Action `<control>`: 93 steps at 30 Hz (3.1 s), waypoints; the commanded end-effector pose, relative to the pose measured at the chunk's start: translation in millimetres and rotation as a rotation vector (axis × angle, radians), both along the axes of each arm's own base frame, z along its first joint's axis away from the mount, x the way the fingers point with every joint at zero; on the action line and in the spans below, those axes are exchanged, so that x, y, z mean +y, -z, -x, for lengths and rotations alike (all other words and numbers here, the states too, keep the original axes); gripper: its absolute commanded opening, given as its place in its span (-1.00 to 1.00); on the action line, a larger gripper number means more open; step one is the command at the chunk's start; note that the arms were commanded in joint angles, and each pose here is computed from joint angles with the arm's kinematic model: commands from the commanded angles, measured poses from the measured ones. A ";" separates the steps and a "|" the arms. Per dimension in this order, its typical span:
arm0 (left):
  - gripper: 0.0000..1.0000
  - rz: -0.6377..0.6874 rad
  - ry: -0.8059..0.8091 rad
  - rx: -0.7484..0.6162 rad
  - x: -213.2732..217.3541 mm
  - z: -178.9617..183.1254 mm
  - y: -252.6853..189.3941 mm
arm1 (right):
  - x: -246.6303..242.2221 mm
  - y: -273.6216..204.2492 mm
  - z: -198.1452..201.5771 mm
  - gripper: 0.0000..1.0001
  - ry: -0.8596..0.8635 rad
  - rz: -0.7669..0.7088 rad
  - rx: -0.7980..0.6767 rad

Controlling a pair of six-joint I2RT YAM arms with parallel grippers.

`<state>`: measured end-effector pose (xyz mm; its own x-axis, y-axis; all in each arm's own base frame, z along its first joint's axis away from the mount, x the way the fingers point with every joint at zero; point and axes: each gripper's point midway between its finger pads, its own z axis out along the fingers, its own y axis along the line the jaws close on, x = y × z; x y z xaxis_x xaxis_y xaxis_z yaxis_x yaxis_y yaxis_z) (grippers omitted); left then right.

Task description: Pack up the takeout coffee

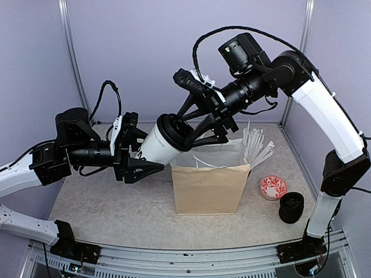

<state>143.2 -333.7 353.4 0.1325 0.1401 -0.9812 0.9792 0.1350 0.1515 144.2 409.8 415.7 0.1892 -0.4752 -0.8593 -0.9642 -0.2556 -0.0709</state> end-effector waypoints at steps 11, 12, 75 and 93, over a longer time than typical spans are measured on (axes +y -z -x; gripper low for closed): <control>0.78 0.036 -0.268 -0.110 32.2 -31.4 -53.1 | -32.9 -64.0 -38.3 0.37 0.169 -0.156 -0.191; 0.79 0.031 -0.271 -0.122 32.2 -32.7 -56.6 | -37.7 -68.2 -41.8 0.35 0.186 -0.163 -0.206; -0.78 -0.492 0.099 0.259 -110.9 -99.6 65.0 | -158.6 37.5 -42.8 -0.19 0.373 0.214 -0.206; -1.00 -0.439 0.072 0.299 -108.5 -78.4 57.2 | -140.0 106.5 -18.8 -0.27 0.261 0.461 -0.264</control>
<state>228.0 -444.5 278.9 -0.1218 0.5904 -0.7979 0.9920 0.0458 -0.1176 170.8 267.3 323.6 0.1660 -0.8192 -0.5489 -0.9689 -0.0319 -0.2454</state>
